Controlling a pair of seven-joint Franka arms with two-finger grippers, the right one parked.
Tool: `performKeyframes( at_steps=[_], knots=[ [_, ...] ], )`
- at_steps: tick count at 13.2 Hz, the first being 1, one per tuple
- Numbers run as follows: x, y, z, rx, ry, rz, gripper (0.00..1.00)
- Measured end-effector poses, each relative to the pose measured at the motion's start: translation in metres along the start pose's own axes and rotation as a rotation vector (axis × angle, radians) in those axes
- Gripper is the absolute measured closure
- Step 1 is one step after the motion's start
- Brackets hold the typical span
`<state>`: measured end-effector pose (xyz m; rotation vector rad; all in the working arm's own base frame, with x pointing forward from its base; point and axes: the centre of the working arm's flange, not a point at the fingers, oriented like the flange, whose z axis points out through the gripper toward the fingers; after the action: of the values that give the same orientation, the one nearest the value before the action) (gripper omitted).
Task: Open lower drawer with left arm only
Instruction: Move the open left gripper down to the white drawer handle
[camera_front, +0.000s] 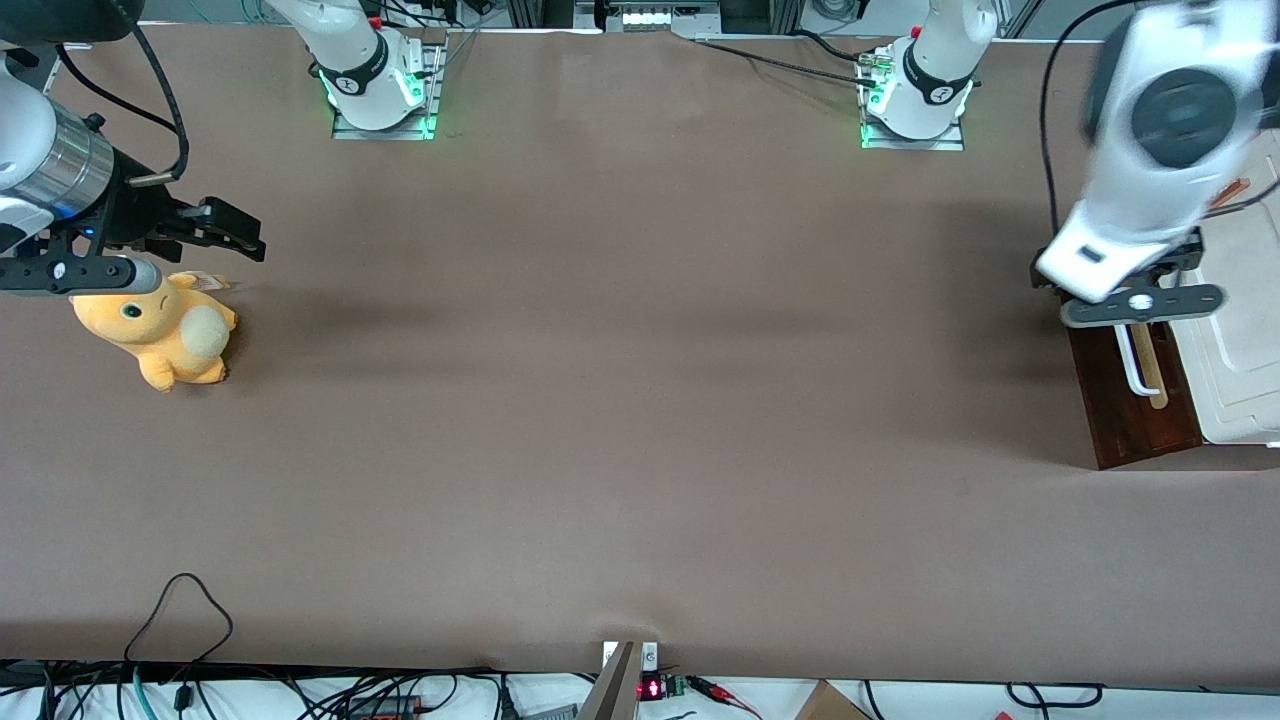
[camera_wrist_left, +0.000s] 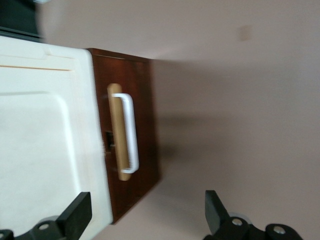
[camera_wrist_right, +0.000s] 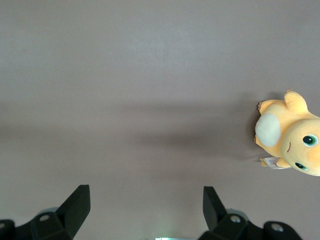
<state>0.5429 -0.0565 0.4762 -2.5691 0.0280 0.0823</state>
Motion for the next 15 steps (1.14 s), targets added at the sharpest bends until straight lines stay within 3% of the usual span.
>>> performKeyframes(
  at_steps=[3,6,7,12,15],
  knots=[
    [-0.008,0.034,0.055,0.256,-0.004,0.029,0.00],
    [-0.016,0.059,0.114,0.442,0.007,0.065,0.00],
    [-0.021,0.068,0.131,0.487,0.021,0.071,0.00],
    [-0.050,0.104,0.211,0.636,0.139,0.121,0.00],
    [-0.050,0.093,0.252,0.710,0.181,0.114,0.00]
  ],
)
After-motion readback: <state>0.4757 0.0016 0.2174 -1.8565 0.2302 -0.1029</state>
